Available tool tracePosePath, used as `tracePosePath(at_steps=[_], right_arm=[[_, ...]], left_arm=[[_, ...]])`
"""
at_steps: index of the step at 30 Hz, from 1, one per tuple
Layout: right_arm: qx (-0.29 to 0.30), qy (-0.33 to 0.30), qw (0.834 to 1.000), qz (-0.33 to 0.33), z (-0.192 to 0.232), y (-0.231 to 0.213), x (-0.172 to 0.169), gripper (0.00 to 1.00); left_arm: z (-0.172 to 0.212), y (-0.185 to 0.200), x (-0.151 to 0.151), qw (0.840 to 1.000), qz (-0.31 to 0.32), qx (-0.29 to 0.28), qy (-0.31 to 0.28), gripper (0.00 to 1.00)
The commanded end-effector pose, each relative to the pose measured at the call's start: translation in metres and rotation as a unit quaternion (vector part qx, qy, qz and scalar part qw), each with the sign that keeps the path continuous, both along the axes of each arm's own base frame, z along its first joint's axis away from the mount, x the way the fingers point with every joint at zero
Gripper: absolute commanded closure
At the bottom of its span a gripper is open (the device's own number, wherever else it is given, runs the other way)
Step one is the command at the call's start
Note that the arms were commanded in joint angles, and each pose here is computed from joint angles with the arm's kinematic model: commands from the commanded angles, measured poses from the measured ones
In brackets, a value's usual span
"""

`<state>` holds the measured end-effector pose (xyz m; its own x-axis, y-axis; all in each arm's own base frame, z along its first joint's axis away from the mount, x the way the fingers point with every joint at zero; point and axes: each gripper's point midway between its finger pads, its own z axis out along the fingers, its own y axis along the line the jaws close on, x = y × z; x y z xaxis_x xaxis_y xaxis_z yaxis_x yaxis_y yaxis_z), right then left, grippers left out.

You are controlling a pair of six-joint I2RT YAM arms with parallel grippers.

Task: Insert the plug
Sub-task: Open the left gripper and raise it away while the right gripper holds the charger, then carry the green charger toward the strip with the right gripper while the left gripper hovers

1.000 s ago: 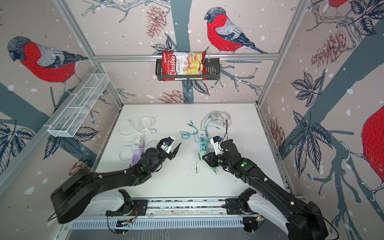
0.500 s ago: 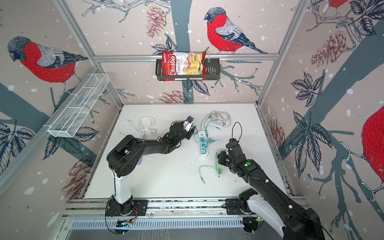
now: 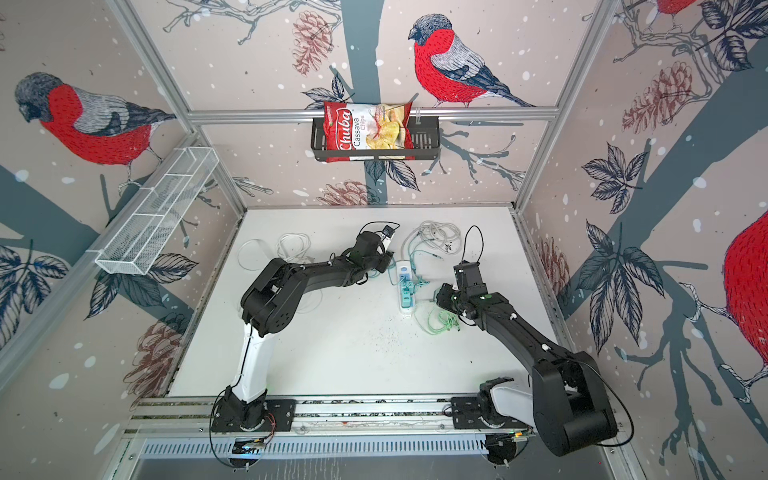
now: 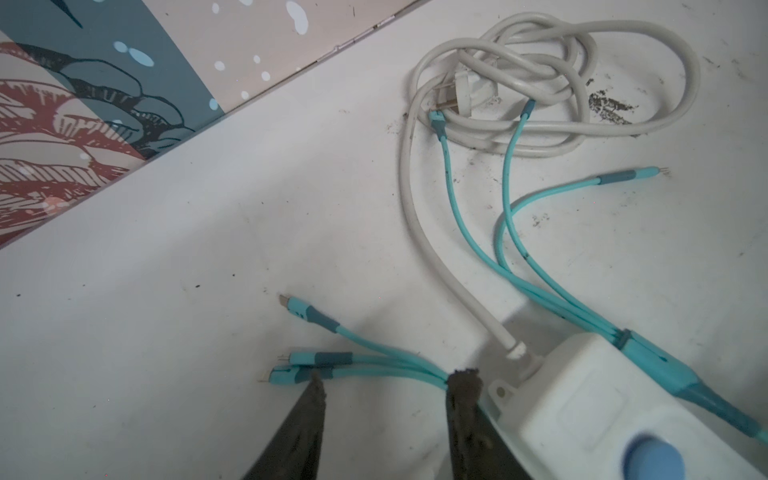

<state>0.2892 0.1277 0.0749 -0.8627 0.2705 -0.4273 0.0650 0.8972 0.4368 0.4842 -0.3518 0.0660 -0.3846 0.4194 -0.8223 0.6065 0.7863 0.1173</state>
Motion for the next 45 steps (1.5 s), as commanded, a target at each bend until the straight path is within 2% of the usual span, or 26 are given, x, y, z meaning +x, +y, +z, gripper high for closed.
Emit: tracePosePath(at_steps=[1,5,14,23,28,35,40,45], right_arm=[[0.023,-0.015,0.999,0.037,0.003,0.022,0.008,0.86],[0.039,-0.003,0.997,0.062,-0.007,0.044,0.003,0.86],[0.071,0.014,0.992,0.107,-0.02,0.088,-0.013,0.86],[0.134,0.008,0.97,0.201,-0.009,0.184,-0.028,0.86],[0.139,-0.004,0.965,0.22,-0.013,0.216,-0.013,0.86],[0.123,-0.03,0.965,0.231,-0.018,0.222,0.01,0.86],[0.086,-0.007,0.969,0.23,-0.026,0.195,-0.005,0.86],[0.043,0.011,0.983,0.176,-0.031,0.13,-0.035,0.85]], left_arm=[[-0.014,0.006,-0.004,0.999,0.008,0.022,0.033,0.55],[0.0,0.017,-0.001,0.999,0.037,0.02,0.022,0.56],[0.063,0.058,-0.018,0.993,0.111,-0.015,-0.029,0.52],[0.087,0.118,-0.061,0.979,0.196,-0.056,-0.007,0.5],[0.084,0.148,-0.086,0.972,0.231,-0.054,-0.005,0.49],[0.088,0.165,-0.113,0.963,0.254,-0.086,0.023,0.5],[0.078,0.14,-0.134,0.968,0.211,-0.106,0.08,0.5],[0.092,0.091,-0.151,0.981,0.161,-0.091,0.064,0.49]])
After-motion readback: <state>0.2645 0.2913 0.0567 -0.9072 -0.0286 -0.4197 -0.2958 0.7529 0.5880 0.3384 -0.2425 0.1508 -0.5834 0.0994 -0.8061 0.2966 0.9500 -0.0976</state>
